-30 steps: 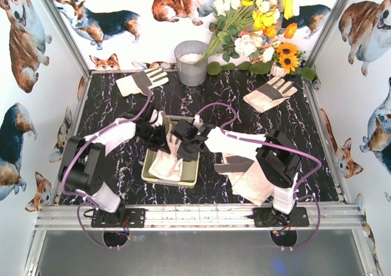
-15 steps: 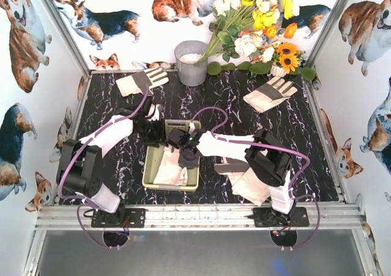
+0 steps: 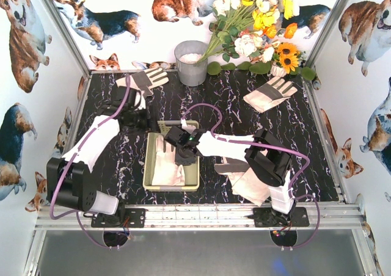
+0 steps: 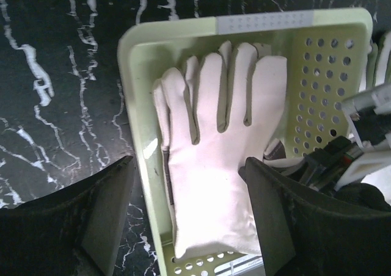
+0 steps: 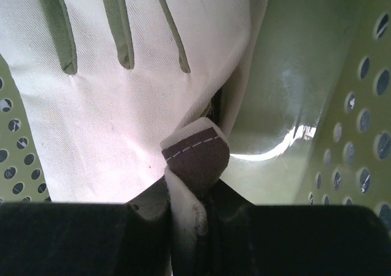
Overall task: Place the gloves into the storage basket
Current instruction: Place the glove in the bin.
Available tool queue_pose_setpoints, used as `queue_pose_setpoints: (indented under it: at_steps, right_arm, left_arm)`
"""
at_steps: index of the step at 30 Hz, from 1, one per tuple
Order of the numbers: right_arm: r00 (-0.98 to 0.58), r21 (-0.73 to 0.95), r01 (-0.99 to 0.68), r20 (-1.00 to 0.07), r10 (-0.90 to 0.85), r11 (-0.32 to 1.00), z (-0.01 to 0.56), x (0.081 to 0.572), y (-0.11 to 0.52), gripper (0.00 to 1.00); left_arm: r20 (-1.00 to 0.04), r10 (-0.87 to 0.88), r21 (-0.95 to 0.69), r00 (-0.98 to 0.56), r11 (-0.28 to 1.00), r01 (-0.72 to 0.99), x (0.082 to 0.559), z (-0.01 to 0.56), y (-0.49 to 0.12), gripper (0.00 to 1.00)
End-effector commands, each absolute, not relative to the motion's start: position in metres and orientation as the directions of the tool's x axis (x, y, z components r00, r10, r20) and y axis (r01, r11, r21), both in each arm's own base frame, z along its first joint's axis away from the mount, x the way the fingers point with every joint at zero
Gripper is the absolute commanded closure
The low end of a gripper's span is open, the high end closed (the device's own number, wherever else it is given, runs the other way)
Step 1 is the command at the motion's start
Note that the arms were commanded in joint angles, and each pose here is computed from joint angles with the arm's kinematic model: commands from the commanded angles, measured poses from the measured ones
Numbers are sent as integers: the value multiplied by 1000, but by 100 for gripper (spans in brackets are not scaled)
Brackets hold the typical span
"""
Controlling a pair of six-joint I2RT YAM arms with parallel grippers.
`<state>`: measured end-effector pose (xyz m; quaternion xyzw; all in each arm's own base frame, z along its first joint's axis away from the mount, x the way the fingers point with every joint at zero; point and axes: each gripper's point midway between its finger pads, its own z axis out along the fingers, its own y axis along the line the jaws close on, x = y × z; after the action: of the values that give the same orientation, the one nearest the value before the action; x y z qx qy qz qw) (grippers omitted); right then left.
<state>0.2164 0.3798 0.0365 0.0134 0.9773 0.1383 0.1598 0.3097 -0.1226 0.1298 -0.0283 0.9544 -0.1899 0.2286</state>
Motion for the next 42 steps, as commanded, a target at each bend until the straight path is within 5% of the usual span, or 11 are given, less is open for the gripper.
queue_pose_setpoints:
  at_steps: [1, 18, 32, 42]
  right_arm:
    - [-935, 325, -74, -352, 48, 943, 44, 223, 393, 100]
    - [-949, 392, -49, -305, 80, 919, 34, 220, 410, 100]
    - [-930, 343, -27, -352, 101, 939, 77, 219, 386, 47]
    - [-898, 306, -56, -431, 85, 950, 133, 212, 348, 37]
  left_arm:
    - [-420, -200, -380, -885, 925, -29, 309, 127, -99, 31]
    - [-317, -239, -507, -918, 860, -49, 296, 104, -114, 28]
    - [-381, -244, -448, -892, 892, -53, 305, 118, -102, 22]
    - [-427, -258, -417, -867, 907, -64, 304, 130, -93, 21]
